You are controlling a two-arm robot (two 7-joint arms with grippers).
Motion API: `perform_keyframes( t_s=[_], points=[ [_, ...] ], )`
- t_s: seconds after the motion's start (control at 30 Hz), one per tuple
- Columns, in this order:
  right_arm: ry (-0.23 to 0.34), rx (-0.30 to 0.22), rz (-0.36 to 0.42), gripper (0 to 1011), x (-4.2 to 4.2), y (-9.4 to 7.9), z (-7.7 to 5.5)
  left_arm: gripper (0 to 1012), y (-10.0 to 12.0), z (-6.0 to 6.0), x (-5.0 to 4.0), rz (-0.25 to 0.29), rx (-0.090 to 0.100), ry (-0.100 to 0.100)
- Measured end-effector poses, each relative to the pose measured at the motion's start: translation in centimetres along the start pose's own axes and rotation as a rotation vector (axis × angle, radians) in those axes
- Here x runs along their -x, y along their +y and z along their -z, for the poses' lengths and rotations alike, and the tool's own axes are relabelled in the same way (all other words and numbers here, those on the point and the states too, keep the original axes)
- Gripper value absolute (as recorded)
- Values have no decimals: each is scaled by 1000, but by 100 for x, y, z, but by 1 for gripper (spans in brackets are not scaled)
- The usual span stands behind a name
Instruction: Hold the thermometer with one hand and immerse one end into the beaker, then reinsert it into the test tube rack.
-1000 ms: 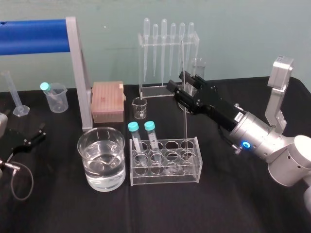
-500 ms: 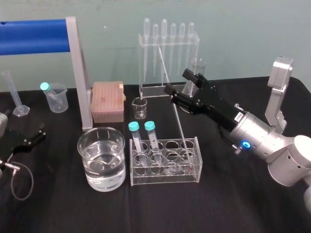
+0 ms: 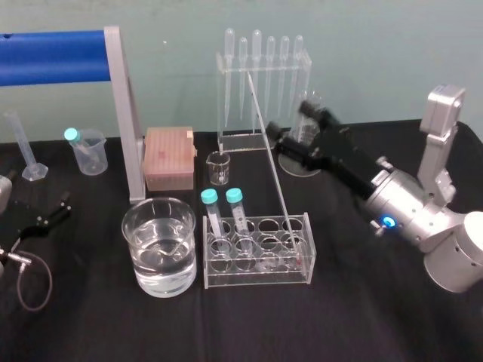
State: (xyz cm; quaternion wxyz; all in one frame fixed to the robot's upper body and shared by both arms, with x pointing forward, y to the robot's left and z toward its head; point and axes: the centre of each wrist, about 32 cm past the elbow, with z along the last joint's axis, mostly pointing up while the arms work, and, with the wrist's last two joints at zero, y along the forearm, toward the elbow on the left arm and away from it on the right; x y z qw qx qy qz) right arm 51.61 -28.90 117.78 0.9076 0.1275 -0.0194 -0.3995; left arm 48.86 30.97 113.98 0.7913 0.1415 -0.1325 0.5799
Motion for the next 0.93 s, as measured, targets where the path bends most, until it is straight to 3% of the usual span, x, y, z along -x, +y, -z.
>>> perform_keyframes(
  t_s=[0.03,0.07,0.13,0.33,0.43,0.57,0.67,0.93],
  points=[
    [-48,7,59,1004,45,-41,-63,1008,0,0,0,0,0,0],
    [-48,7,59,1004,45,-41,-63,1008,0,0,0,0,0,0],
    [-144,42,191,1004,135,-120,-188,1008,0,0,0,0,0,0],
    [-218,118,394,1004,225,-249,-292,1008,0,0,0,0,0,0],
    [-206,192,481,1004,228,-320,-242,1008,0,0,0,0,0,0],
    [-176,235,512,1004,208,-366,-137,1008,0,0,0,0,0,0],
    [-128,280,534,1004,181,-419,38,1008,0,0,0,0,0,0],
    [-59,320,543,1004,181,-495,272,1008,0,0,0,0,0,0]
  ],
)
